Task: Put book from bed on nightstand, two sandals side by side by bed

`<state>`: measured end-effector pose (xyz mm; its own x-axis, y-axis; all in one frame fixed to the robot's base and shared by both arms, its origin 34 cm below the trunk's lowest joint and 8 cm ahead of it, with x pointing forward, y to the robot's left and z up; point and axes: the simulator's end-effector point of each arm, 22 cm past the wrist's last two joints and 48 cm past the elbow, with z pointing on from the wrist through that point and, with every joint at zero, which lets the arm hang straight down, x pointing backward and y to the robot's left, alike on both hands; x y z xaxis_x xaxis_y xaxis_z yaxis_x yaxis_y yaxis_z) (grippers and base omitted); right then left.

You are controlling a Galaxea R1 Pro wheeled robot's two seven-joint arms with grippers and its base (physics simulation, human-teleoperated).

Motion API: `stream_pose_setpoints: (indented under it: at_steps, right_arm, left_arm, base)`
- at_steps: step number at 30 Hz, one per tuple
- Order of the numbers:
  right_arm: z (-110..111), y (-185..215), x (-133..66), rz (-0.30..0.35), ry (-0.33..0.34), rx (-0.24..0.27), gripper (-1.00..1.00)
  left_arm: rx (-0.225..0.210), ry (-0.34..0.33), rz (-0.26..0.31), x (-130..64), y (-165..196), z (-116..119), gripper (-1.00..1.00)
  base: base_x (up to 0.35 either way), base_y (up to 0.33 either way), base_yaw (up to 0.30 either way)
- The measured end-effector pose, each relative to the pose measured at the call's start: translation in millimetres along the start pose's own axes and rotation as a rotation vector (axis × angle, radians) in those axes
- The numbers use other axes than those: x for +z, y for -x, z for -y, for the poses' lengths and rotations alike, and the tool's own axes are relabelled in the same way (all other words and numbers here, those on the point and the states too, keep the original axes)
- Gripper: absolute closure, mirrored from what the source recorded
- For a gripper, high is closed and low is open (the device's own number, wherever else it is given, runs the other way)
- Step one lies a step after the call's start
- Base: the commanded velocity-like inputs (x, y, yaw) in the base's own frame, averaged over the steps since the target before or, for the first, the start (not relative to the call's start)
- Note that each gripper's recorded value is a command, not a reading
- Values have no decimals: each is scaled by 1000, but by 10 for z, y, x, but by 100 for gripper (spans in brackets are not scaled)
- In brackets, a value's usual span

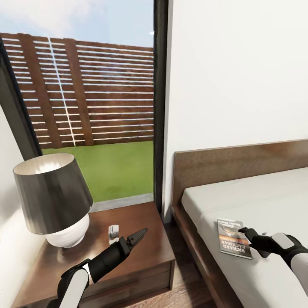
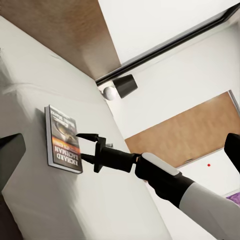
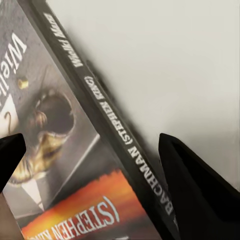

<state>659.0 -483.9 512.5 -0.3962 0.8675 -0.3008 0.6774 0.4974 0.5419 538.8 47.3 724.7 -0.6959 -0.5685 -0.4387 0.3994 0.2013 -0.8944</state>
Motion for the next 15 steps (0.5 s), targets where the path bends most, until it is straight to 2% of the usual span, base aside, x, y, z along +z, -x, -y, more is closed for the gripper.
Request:
stream_pose_setpoints:
  at_steps: [15]
  right_arm:
    - [-4,-4,2,-1,1,2,-100]
  left_arm:
    - [-6,9,21,-49,76,-39,-100]
  base:
    - [0,24,0]
